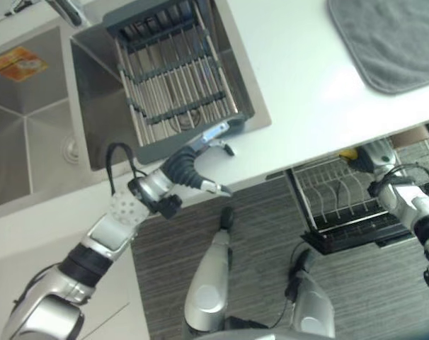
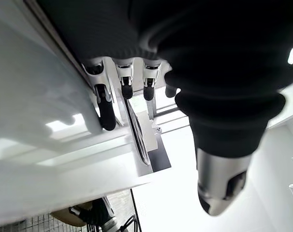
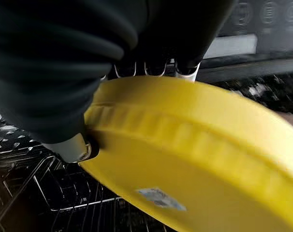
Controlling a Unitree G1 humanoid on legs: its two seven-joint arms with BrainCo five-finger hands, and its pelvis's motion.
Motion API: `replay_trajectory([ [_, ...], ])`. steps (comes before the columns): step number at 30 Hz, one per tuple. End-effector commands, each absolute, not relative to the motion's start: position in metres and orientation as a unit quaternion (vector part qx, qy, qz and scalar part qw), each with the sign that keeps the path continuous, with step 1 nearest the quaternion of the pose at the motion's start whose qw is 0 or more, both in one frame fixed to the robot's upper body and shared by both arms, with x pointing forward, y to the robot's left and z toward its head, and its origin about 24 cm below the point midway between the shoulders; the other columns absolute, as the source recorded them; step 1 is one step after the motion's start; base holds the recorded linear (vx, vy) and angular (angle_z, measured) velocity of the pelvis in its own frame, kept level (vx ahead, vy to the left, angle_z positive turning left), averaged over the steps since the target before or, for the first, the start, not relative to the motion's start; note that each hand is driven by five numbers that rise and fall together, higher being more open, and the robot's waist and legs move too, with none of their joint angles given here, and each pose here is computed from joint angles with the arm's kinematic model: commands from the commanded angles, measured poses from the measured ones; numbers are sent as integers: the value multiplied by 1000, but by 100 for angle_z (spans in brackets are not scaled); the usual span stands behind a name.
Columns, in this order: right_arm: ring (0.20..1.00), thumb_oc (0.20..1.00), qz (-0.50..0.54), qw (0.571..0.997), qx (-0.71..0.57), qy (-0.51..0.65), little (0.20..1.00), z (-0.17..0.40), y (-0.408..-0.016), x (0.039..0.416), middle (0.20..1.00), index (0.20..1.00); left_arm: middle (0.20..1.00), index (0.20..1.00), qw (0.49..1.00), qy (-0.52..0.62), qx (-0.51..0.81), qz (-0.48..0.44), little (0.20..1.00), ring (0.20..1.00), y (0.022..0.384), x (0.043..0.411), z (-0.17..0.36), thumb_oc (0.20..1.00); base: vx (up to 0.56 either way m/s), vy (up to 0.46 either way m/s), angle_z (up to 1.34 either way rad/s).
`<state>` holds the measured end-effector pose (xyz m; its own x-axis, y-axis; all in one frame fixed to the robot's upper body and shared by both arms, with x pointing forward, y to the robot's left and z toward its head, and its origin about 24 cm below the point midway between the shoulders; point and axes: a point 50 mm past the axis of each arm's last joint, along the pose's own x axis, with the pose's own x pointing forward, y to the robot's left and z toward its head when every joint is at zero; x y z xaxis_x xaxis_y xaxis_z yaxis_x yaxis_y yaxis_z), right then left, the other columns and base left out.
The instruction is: Place the dishes in the dishwasher.
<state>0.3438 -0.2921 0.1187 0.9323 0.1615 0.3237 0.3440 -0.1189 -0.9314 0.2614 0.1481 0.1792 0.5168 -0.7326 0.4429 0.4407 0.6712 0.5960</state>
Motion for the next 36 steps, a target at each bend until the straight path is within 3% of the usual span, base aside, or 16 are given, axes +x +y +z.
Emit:
replay_trajectory([
  [1,200,200,-172,570,-720,-356,200,197,-258,365,200,200,1000,1000,870,-298,229,-318,1000,1000,158,276,165,1000,-29,60,-3],
  [2,200,200,-186,550,-723,-374,200,202,-254,367,200,200,1000,1000,869,-300,226,-322,1000,1000,155,276,165,1000,-26,54,-1],
  [8,200,200,-165,536,-725,-400,200,201,-248,367,200,200,1000,1000,869,-303,219,-324,1000,1000,152,274,164,1000,-9,25,0],
  [9,200,200,-159,505,-733,-426,200,201,-245,365,200,200,1000,1000,868,-305,219,-326,1000,1000,152,273,164,1000,-32,1,0],
  [10,200,200,-163,504,-732,-428,200,203,-243,366,200,200,1000,1000,867,-305,220,-328,1000,1000,152,273,164,1000,-48,-14,-1],
  [15,200,200,-223,471,-715,-466,200,221,-237,369,200,200,1000,1000,861,-323,217,-327,1000,1000,144,270,163,1000,-70,39,0],
  [22,200,200,-305,477,-700,-434,200,250,-250,373,200,200,1000,1000,858,-335,212,-326,1000,1000,141,268,164,1000,-24,37,-2],
  [27,200,200,-406,526,-643,-381,200,273,-268,372,200,200,1000,1000,860,-336,213,-319,1000,1000,134,263,158,1000,-4,16,3],
  [33,200,200,-399,519,-693,-302,200,276,-277,378,200,200,1000,1000,862,-335,211,-316,1000,1000,131,260,152,1000,1,15,0],
  [35,200,200,-384,544,-696,-270,200,275,-279,381,200,200,1000,1000,863,-334,212,-314,1000,1000,130,260,152,1000,0,0,0],
  [36,200,200,-355,582,-684,-259,200,269,-274,386,200,200,1000,1000,862,-334,214,-314,1000,1000,129,261,153,1000,0,0,0],
])
